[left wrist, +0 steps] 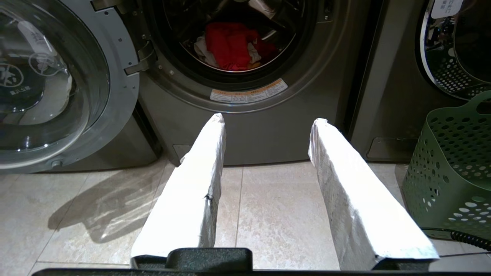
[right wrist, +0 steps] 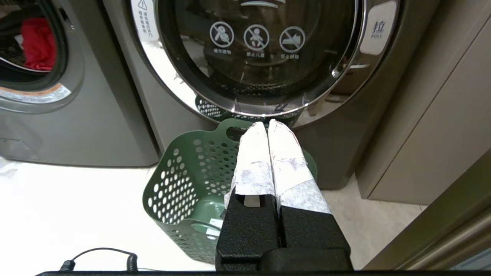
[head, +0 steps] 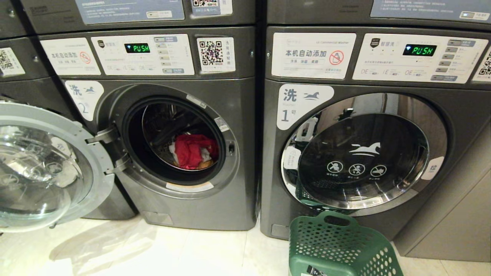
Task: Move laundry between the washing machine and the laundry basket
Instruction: Pick a cloth and place it into the basket
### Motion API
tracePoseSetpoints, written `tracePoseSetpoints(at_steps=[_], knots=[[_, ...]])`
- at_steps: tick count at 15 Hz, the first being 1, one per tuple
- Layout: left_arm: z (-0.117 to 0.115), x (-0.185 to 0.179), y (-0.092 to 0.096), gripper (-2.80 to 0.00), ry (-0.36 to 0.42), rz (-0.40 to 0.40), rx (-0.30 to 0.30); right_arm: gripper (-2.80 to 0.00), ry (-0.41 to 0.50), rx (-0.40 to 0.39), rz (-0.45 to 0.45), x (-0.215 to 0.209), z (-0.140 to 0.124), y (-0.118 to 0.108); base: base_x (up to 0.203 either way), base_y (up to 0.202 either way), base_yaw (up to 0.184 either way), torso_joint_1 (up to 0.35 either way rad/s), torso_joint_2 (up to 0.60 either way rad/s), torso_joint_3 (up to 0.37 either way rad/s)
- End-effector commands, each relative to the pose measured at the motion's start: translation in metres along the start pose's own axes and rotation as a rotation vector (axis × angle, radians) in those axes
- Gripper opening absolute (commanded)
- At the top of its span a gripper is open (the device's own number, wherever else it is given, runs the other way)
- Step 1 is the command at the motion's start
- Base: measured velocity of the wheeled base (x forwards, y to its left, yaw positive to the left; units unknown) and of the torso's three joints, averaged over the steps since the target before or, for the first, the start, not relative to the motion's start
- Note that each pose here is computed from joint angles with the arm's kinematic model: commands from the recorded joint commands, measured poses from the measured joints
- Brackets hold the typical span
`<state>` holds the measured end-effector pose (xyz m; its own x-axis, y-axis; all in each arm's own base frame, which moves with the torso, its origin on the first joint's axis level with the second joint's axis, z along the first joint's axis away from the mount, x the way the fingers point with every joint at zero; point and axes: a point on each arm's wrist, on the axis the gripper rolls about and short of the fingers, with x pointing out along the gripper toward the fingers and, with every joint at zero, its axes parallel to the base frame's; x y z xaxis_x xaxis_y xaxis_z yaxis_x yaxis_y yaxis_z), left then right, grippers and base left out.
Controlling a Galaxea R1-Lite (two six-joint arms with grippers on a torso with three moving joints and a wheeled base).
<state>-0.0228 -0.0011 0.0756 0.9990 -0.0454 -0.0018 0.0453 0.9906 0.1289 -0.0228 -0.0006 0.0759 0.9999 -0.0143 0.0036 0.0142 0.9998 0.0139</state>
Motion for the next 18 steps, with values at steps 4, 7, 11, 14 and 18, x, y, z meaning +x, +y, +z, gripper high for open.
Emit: tracePoseSetpoints(at_steps=[4, 7, 11, 14, 18], knots=[[0.0002, 0.0000, 0.0000, -2.80, -0.001, 0.000, 0.001, -2.80, 0.000, 0.000, 0.000, 0.0000, 0.0001, 0.0000, 0.001, 0.127, -0.004, 0.002, 0.00, 0.001], [0.0002, -0.0001, 0.0000, -2.80, -0.001, 0.000, -0.001, -2.80, 0.000, 0.000, 0.000, 0.0000, 0.0001, 0.0000, 0.000, 0.194, -0.002, 0.005, 0.00, 0.001], [0.0002, -0.0001, 0.0000, -2.80, -0.001, 0.000, -0.005, -2.80, -0.001, 0.000, -0.001, 0.0000, 0.0001, 0.0000, 0.000, 0.196, -0.002, 0.004, 0.00, 0.003], [0.0002, 0.0000, 0.0000, -2.80, 0.000, -0.001, -0.005, -2.80, 0.001, 0.000, 0.000, 0.0001, 0.0001, 0.0000, 0.000, 0.197, -0.001, 0.005, 0.00, 0.001], [0.0002, 0.0000, 0.0000, -2.80, 0.000, -0.001, -0.005, -2.80, 0.001, 0.000, 0.000, 0.0001, 0.0001, 0.0000, 0.000, 0.194, -0.001, 0.004, 0.00, 0.003]])
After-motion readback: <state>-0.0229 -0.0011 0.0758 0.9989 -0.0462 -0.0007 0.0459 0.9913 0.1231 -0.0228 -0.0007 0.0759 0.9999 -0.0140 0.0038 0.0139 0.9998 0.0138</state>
